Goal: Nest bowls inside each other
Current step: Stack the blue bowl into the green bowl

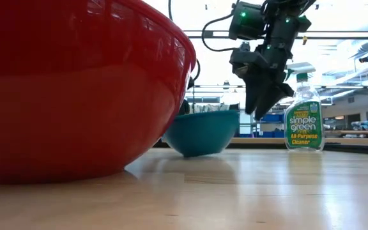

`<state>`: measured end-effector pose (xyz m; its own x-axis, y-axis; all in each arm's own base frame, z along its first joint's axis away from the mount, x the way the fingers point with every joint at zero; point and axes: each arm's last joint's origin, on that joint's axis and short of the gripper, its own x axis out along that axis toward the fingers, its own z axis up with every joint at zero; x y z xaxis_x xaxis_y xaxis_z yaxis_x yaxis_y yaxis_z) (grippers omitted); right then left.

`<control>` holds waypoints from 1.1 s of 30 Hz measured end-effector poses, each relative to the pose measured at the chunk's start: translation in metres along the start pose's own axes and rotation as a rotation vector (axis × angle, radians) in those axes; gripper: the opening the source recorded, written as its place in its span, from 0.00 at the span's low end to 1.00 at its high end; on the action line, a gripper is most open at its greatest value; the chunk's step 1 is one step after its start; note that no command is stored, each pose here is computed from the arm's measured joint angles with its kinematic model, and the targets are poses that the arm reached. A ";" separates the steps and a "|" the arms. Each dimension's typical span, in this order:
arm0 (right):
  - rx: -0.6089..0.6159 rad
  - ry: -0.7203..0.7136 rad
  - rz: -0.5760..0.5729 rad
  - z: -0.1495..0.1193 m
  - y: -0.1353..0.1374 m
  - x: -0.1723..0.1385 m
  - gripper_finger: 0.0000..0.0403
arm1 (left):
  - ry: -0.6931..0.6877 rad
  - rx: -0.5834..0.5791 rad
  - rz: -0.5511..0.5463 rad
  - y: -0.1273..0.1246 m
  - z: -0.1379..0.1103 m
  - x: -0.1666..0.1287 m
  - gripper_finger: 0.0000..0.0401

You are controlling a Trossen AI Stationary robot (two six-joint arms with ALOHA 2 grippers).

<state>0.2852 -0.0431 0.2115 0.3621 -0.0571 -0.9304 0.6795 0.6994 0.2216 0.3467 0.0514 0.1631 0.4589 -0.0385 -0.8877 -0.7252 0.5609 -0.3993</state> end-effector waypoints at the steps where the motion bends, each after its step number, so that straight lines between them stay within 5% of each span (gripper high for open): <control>1: 0.000 0.000 0.000 -0.001 -0.001 -0.003 0.48 | -0.007 0.002 0.009 0.001 0.001 0.000 0.32; 10: -0.014 -0.057 0.016 -0.010 -0.007 -0.041 0.48 | -0.014 0.008 0.005 0.001 0.002 -0.003 0.03; 17: -0.134 -0.077 0.047 -0.028 -0.004 -0.068 0.48 | -0.072 0.028 -0.080 -0.001 0.010 -0.038 0.04; 25: -0.143 -0.035 0.035 -0.036 -0.009 -0.076 0.48 | -0.204 0.083 -0.298 0.002 0.017 -0.125 0.04; 33: -0.262 0.090 0.077 -0.060 -0.008 -0.080 0.48 | -0.093 0.316 -0.377 -0.009 -0.046 -0.182 0.04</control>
<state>0.2125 -0.0016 0.2667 0.3404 0.0587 -0.9385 0.4599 0.8601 0.2206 0.2461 0.0154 0.3179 0.7137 -0.2212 -0.6646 -0.3154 0.7458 -0.5868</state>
